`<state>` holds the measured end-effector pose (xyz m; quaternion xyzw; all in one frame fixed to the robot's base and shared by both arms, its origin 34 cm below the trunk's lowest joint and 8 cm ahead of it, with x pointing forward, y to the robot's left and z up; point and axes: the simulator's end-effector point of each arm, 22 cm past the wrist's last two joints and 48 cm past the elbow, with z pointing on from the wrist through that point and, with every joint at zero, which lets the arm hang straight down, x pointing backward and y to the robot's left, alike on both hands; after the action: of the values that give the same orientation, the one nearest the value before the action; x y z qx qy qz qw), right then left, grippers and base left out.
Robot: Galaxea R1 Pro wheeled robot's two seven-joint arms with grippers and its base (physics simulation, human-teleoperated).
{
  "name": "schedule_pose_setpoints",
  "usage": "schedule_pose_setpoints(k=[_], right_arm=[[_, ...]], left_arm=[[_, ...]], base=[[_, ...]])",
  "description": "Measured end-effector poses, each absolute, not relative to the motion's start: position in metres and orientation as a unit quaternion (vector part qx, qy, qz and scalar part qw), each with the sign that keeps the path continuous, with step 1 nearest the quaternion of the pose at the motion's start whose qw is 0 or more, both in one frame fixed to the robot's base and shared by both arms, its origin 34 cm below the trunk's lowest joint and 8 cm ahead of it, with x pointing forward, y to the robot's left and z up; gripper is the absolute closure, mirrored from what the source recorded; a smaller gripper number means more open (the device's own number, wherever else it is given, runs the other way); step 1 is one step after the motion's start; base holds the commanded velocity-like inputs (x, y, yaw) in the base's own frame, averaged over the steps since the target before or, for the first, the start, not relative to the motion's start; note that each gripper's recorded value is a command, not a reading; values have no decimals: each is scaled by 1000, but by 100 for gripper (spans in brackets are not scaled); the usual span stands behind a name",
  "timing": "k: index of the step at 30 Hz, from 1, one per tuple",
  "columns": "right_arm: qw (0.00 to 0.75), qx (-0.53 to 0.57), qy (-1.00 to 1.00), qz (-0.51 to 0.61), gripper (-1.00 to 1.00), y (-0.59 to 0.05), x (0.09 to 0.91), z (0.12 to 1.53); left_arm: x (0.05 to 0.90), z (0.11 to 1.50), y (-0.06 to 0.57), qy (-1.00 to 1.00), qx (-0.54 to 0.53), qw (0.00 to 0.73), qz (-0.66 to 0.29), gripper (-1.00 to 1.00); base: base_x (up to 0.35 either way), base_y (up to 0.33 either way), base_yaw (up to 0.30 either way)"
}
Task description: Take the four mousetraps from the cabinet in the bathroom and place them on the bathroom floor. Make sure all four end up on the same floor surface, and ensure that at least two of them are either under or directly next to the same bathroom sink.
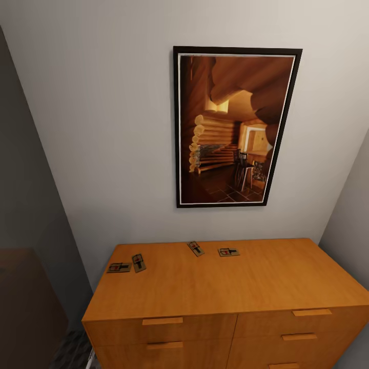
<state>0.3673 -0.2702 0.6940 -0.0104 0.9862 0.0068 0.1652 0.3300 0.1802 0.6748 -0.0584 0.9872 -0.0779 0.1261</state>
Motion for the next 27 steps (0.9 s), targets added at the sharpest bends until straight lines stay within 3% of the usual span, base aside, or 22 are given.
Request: schedule_pose_setpoints(k=[12,27], right_arm=[[241,0,971,4,-100,-291,459,797],[273,69,959,-19,-100,-346,486,891]], left_arm=[[414,781,110,977,31,163,-132,-100],[434,887,23,954,112,197,-194,-100]], base=[[0,0,0],[0,0,0]])
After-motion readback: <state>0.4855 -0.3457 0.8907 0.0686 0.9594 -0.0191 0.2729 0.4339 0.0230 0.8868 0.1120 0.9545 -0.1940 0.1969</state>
